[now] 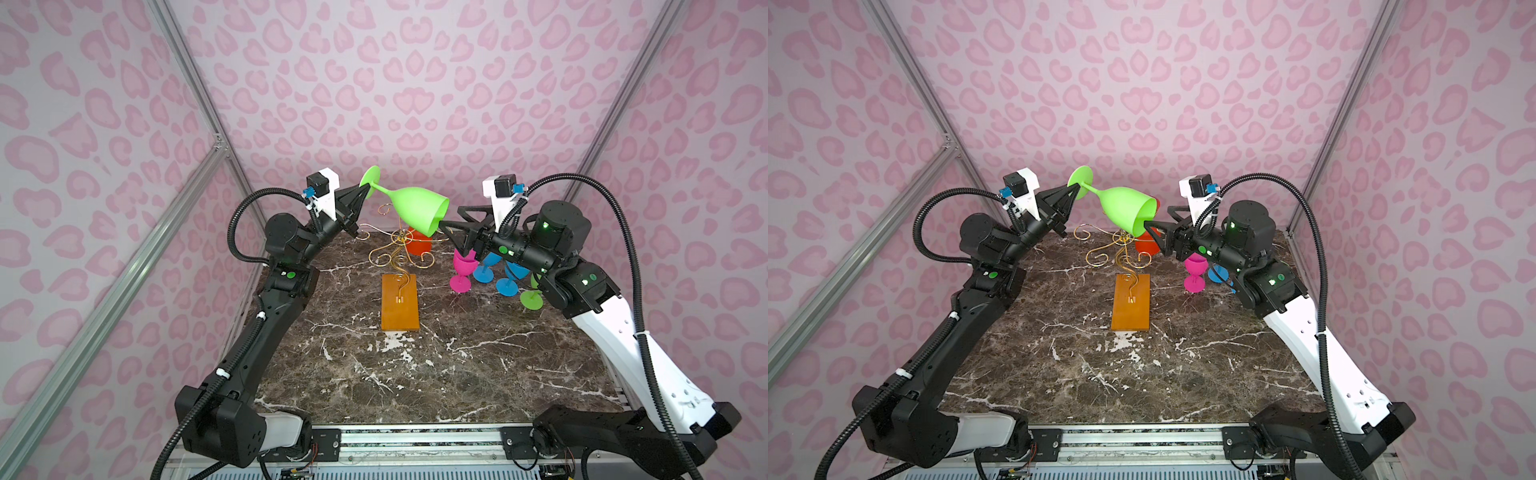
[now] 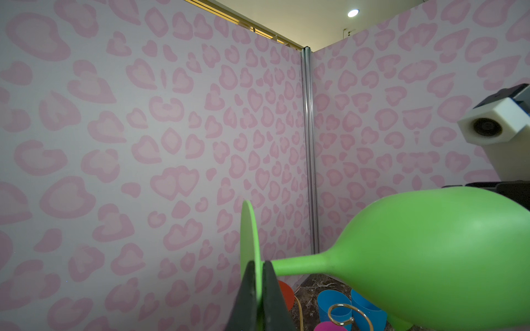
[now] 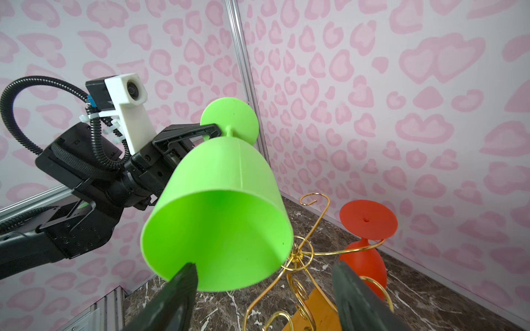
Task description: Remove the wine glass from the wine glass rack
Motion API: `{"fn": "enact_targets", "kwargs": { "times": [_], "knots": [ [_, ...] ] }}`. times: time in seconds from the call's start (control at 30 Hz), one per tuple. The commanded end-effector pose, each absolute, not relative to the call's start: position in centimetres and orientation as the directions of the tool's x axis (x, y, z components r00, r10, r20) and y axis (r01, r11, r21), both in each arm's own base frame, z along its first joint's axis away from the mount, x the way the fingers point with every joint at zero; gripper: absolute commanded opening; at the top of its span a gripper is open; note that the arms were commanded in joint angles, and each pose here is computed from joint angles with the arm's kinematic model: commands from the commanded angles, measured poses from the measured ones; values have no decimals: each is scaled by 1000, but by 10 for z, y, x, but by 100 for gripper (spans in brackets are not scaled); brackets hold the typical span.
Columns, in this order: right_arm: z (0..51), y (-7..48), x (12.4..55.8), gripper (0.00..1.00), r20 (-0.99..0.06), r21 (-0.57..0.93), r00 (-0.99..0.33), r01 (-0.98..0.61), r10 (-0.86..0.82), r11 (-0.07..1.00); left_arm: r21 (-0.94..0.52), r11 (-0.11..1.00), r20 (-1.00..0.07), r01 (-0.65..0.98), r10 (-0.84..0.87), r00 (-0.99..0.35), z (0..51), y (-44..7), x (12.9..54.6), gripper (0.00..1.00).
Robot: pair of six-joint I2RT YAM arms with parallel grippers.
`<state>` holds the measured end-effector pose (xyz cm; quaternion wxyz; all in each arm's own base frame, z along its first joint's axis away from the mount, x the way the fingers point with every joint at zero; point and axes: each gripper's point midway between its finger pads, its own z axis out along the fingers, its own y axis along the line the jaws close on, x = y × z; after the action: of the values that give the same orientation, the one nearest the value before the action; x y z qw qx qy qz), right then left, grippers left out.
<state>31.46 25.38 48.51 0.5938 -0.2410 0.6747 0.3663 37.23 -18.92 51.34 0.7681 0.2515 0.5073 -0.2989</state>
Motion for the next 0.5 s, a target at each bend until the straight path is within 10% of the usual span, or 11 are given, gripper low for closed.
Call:
{"fn": "enact_targets", "kwargs": {
  "times": [0.0, 0.47],
  "knots": [
    [492, 259, 322, 72, -977, 212, -164, -768, 135, 605, 101, 672, -914, 734, -228, 334, 524, -190, 360, 3],
    [492, 273, 335, 32, -967, 251, -181, -787, 178, 563, 51, 612, -928, 789, -262, 263, 517, -196, 351, 3]
  ]
}}
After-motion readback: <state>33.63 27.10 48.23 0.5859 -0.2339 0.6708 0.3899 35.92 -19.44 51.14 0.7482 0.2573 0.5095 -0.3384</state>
